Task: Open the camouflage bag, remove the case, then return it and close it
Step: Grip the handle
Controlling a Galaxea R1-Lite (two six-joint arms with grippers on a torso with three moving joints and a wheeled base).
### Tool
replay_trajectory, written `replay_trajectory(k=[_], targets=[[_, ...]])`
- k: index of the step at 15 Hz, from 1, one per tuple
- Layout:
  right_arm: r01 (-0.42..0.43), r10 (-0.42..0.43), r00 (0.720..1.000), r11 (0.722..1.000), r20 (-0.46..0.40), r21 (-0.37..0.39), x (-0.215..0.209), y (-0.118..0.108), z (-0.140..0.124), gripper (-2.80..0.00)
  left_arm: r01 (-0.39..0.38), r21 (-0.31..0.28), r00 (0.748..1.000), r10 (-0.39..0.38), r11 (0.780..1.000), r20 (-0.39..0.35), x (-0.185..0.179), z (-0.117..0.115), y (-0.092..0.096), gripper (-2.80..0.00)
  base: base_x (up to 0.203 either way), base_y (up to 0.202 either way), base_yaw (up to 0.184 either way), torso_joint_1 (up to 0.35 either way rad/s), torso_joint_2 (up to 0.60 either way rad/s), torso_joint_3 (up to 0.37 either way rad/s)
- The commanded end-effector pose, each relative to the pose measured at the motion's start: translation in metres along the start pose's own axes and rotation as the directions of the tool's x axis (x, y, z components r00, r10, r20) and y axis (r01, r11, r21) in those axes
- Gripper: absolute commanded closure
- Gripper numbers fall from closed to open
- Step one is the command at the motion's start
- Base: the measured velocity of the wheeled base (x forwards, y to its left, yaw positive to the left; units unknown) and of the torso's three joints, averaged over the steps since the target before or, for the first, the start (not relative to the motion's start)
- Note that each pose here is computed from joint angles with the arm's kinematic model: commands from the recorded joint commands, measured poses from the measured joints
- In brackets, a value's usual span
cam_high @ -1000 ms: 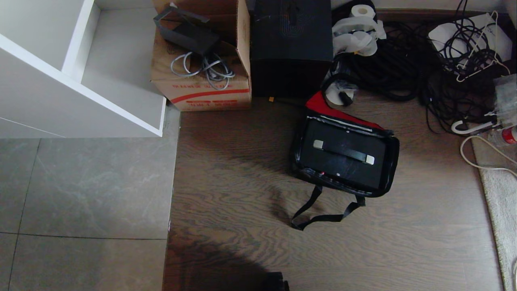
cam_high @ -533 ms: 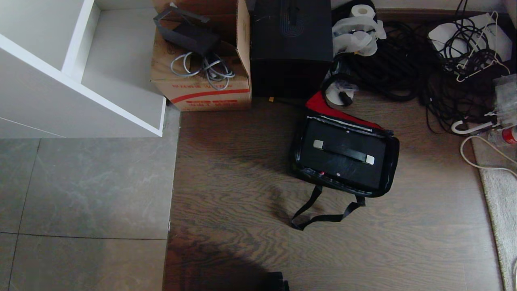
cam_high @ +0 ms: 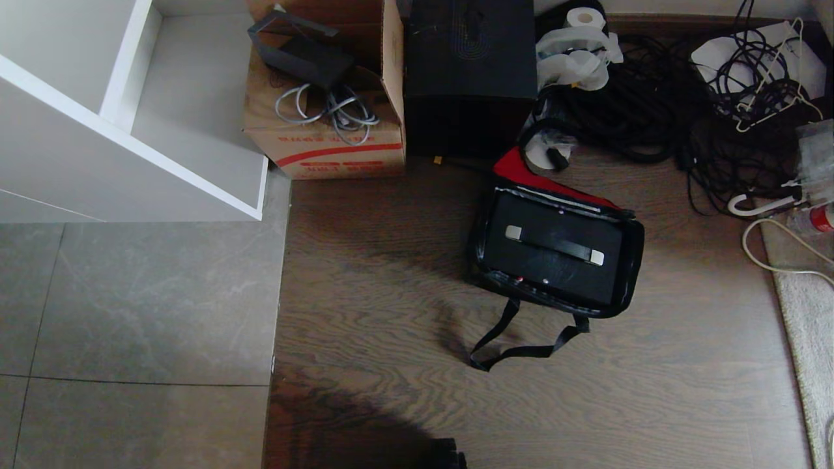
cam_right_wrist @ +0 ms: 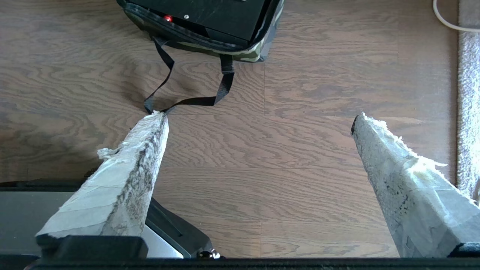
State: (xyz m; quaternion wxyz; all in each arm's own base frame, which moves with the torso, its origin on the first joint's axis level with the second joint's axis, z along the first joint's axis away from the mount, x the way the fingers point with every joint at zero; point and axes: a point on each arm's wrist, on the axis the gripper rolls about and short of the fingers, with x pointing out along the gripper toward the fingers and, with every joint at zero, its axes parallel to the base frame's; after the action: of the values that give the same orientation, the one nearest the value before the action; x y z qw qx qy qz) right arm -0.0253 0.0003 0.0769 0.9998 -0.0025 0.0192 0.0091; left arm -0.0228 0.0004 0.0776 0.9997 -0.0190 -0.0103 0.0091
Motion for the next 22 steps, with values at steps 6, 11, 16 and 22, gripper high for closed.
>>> replay_trajectory(k=[6,11,16,22], targets=[[0.0,0.0,1.0,1.0,-0.002,-0.001,0.0001,0.0,0.0,-2.8,-0.002,0.0,1.0,0.002,1.0,-0.008,0.0006,-0.0025,0.0001,0.0,0.0,0.0,0.0,0.0,0.0,0.0],[0.0,0.0,1.0,1.0,-0.002,-0.001,0.0001,0.0,0.0,-2.8,-0.001,0.0,1.0,0.001,1.0,-0.008,0.0006,-0.0025,0.0001,0.0,0.0,0.0,0.0,0.0,0.0,0.0],[0.0,0.0,1.0,1.0,-0.003,-0.001,0.0001,0.0,0.0,-2.8,-0.001,0.0,1.0,0.001,1.0,-0.008,0.0006,-0.0026,0.0001,0.0,0.0,0.0,0.0,0.0,0.0,0.0],[0.0,0.0,1.0,1.0,-0.001,-0.001,0.0001,0.0,0.0001,-2.8,-0.002,0.0,1.0,0.002,1.0,-0.008,0.0006,-0.0025,0.0001,0.0,0.0,0.0,0.0,0.0,0.0,0.0]])
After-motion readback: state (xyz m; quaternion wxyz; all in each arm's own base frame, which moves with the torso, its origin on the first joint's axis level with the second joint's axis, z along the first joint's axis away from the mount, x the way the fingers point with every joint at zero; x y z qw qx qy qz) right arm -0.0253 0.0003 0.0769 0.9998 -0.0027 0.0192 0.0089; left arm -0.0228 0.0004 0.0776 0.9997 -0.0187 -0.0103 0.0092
